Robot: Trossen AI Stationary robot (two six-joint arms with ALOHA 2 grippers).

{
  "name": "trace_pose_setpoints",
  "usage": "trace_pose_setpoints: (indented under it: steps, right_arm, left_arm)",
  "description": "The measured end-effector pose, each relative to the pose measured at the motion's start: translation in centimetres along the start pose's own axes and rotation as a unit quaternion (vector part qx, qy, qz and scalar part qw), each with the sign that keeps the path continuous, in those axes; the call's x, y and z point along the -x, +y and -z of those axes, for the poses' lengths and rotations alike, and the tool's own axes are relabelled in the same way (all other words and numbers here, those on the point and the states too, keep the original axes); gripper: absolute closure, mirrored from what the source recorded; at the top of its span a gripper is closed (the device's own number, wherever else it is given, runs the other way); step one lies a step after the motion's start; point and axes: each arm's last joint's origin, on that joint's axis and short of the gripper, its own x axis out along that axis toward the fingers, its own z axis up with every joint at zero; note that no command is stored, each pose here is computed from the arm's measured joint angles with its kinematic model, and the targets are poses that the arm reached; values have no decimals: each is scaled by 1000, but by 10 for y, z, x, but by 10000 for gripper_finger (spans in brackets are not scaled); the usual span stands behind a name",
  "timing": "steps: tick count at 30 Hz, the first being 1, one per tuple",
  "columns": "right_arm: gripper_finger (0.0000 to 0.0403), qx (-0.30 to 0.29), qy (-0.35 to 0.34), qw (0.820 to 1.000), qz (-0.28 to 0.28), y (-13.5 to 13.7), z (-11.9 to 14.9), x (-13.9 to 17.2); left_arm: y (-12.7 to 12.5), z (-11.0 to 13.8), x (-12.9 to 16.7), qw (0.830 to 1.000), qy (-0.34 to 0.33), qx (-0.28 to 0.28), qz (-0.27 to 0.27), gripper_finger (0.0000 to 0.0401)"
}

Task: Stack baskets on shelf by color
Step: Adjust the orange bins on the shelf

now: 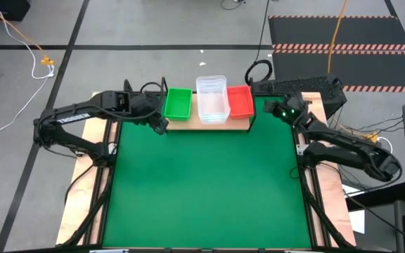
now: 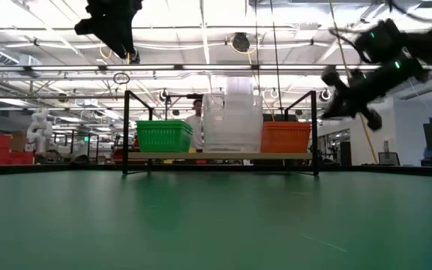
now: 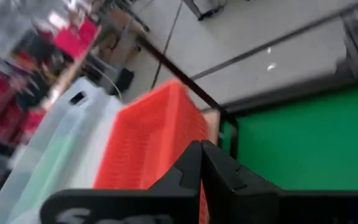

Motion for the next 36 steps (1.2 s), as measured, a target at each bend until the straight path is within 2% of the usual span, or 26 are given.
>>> trace_pose_setpoints:
  steps: [4, 7, 14, 25, 32, 36]
  right_arm:
    - [402, -93, -3, 995, -22, -35, 24, -5]
    - [403, -125, 1, 991, -57, -46, 33, -6]
    - [403, -105, 54, 990, -82, -46, 38, -17]
    - [403, -81, 126, 976, -155, -24, 30, -33]
    - [403, -79, 160, 972, -156, -18, 41, -31]
    - [403, -81, 121, 979, -141, -14, 39, -27]
  left_arm:
    - [1, -1, -1, 1000, 0, 5, -2, 268]
    - [2, -1, -1, 1000, 0, 8, -3, 268]
    - [4, -8, -2, 1000, -19, 11, 1, 268]
    - [8, -10, -3, 1000, -19, 21, -2, 268]
    - [8, -11, -3, 1000, -22, 20, -5, 268]
    - [8, -11, -3, 1000, -22, 19, -4, 268]
